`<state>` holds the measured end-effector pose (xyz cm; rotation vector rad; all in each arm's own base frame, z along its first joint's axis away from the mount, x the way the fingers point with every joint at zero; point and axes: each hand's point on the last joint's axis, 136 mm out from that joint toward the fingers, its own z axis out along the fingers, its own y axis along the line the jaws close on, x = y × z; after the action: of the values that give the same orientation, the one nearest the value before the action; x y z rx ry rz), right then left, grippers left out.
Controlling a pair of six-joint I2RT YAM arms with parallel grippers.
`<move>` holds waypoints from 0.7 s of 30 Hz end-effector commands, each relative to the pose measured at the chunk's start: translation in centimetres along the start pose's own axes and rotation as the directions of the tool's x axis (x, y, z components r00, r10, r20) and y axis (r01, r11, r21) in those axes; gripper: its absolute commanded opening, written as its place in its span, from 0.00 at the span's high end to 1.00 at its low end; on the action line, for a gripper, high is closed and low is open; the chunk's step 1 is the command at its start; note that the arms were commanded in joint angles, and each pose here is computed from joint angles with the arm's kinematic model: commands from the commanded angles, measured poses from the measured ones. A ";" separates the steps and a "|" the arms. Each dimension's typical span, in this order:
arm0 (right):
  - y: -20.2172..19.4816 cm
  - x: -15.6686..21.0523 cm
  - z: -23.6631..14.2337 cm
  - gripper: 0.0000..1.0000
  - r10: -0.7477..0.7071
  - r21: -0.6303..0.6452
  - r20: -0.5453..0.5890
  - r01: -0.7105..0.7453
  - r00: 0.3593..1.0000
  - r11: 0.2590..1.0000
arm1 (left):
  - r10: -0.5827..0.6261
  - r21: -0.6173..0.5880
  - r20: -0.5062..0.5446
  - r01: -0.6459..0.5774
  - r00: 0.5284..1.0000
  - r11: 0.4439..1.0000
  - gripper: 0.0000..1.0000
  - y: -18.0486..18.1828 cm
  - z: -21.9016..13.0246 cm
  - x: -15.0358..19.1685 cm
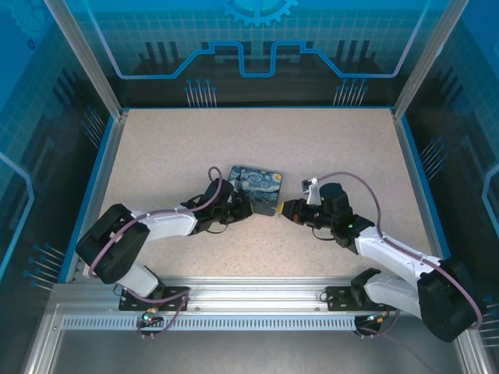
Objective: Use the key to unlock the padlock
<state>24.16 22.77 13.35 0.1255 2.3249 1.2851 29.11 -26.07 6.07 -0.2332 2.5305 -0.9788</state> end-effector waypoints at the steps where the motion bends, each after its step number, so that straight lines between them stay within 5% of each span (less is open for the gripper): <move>1: -0.3 0.8 0.0 1.00 -0.003 0.001 0.014 0.003 1.000 1.000 | -0.041 0.094 -0.005 0.041 0.999 0.995 1.00 -2.8 -1.4 -0.8; 21: 0.6 0.5 0.9 1.00 0.066 -0.069 0.059 -0.062 0.996 0.996 | -0.240 0.231 0.046 0.223 0.970 0.947 1.00 -4.8 -3.4 -2.1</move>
<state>23.59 23.54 12.30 0.1931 2.2952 1.3333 29.04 -26.42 9.67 -0.4866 2.4298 -1.1937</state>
